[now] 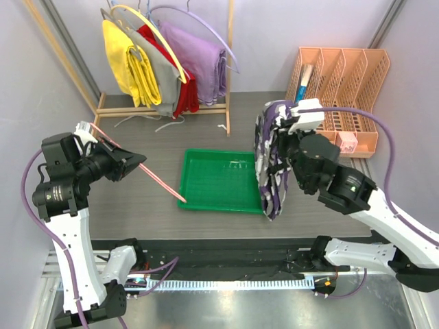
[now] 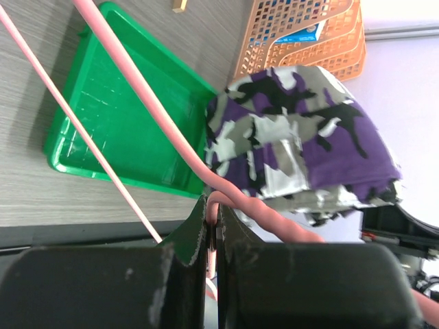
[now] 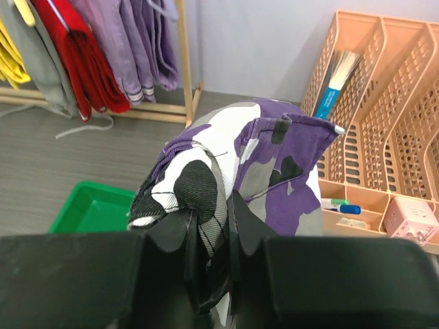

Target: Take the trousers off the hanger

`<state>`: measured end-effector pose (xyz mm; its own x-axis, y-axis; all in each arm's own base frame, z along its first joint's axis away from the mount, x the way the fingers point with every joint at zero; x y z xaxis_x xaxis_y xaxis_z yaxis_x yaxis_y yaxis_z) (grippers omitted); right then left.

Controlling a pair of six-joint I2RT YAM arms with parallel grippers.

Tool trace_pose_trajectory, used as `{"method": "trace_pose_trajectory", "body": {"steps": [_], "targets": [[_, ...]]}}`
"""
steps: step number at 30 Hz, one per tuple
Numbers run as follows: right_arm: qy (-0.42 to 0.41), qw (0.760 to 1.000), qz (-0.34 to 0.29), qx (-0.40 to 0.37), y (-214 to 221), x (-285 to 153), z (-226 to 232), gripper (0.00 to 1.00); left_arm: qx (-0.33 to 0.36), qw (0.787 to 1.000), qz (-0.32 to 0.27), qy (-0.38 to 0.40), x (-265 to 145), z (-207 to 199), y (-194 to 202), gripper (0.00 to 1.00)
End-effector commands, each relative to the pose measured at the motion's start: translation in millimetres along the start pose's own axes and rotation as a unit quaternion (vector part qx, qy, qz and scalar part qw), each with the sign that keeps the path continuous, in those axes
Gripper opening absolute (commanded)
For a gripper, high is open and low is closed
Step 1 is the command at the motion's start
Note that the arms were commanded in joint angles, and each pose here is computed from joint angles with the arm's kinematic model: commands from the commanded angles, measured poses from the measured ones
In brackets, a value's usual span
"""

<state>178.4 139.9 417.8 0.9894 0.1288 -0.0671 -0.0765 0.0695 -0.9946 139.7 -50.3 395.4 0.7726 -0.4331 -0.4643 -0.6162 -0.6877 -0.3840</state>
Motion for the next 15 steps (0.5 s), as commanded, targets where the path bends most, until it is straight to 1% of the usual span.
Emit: {"method": "trace_pose_trajectory", "body": {"steps": [1, 3, 8, 10, 13, 15], "targets": [[-0.017, 0.998, -0.038, 0.039, -6.7, 13.1, 17.5, 0.01, 0.023, 0.999, -0.019, 0.044, -10.1, -16.7, -2.7, 0.0], [-0.033, 0.999, -0.011, 0.021, 13.3, 23.6, 31.0, 0.01, 0.026, 0.998, -0.02, 0.048, -12.5, -18.5, -1.3, 0.0], [-0.106, 0.992, 0.038, 0.062, 40.9, 33.8, 64.7, 0.01, 0.033, 0.998, -0.024, 0.051, -19.6, -22.0, 2.2, 0.0], [-0.12, 0.989, 0.05, 0.076, 47.2, 35.9, 72.9, 0.01, 0.037, 0.998, -0.028, 0.052, -21.9, -23.3, 3.1, 0.0], [-0.133, 0.985, 0.05, 0.093, 49.4, 36.4, 77.7, 0.01, 0.035, 0.998, -0.027, 0.052, -22.9, -23.8, 3.8, 0.0], [-0.169, 0.978, 0.073, 0.095, 58.5, 37.4, 89.7, 0.01, 0.037, 0.997, -0.03, 0.055, -23.5, -24.9, 3.5, 0.0]]}}
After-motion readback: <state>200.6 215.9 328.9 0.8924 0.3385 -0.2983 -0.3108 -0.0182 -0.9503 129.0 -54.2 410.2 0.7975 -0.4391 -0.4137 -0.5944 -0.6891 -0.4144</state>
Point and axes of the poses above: each gripper's point midway between its finger pads, its own x axis out along the fingers, its own z axis along the line the jaws close on, y = z × x, the point moved 8 cm from there along -x, back along the fingers, and after that the axes turned 4 degrees about x, right-handed, at the moved point
